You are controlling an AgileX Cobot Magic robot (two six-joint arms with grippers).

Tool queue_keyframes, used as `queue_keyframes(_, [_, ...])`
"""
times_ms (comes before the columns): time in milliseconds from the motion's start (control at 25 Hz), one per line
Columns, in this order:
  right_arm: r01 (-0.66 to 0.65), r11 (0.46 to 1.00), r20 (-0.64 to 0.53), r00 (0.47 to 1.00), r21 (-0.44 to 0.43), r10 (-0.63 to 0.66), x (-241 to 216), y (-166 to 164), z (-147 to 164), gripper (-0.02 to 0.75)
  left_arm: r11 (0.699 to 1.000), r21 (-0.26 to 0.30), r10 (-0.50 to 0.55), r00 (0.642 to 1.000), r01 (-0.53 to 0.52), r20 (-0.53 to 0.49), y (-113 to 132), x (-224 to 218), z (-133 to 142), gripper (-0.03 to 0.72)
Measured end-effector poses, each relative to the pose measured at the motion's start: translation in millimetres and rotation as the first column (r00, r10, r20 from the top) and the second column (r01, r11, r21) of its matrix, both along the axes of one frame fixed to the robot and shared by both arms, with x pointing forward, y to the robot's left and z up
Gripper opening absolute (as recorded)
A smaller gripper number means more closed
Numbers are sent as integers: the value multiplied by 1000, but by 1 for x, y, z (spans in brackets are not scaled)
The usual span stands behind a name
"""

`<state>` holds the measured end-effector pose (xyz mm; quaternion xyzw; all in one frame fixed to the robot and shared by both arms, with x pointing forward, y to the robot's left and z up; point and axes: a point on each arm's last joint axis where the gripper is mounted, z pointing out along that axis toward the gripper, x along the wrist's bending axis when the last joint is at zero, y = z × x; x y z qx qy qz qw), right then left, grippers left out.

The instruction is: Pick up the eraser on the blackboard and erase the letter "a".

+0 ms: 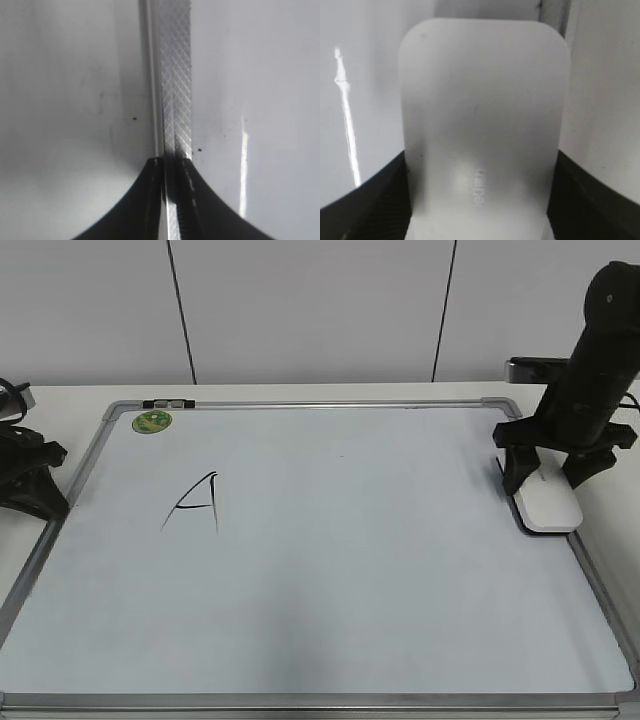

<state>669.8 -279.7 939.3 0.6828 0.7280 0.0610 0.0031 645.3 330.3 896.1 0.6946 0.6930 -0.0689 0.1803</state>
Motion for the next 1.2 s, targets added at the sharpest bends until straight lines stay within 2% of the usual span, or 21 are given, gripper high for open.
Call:
queue_keyframes(320, [-2,1000,-31,1000,-2,2,2,0,-9,539,1000,0,0,1000,0,0,0,0,0,57])
queue_keyframes(480, [-1,1000,-37,999,0,1,2,0,-11,589,1000,0,0,1000,0,0,0,0,0,58])
queue_keyframes(600, [-4,1000,-37,999,1,4,4,0,-4,628,1000,0,0,1000,0,0,0,0,0,66])
queue_keyframes(760, [-17,1000,-33,999,-12,16,10,-1,14,633,1000,2,-1,1000,1,0,0,0,0,104])
queue_keyframes(880, [-23,999,7,1000,-26,23,18,-2,33,635,1000,1,-2,1000,2,-4,0,0,-1,185])
queue_keyframes(1120, [-25,999,113,993,-30,28,29,-2,64,624,1000,-3,-2,1000,2,-2,0,-1,1,484])
queue_keyframes(1200, [-28,999,136,990,-31,32,27,-2,76,619,1000,-4,-7,1000,7,10,-1,0,8,535])
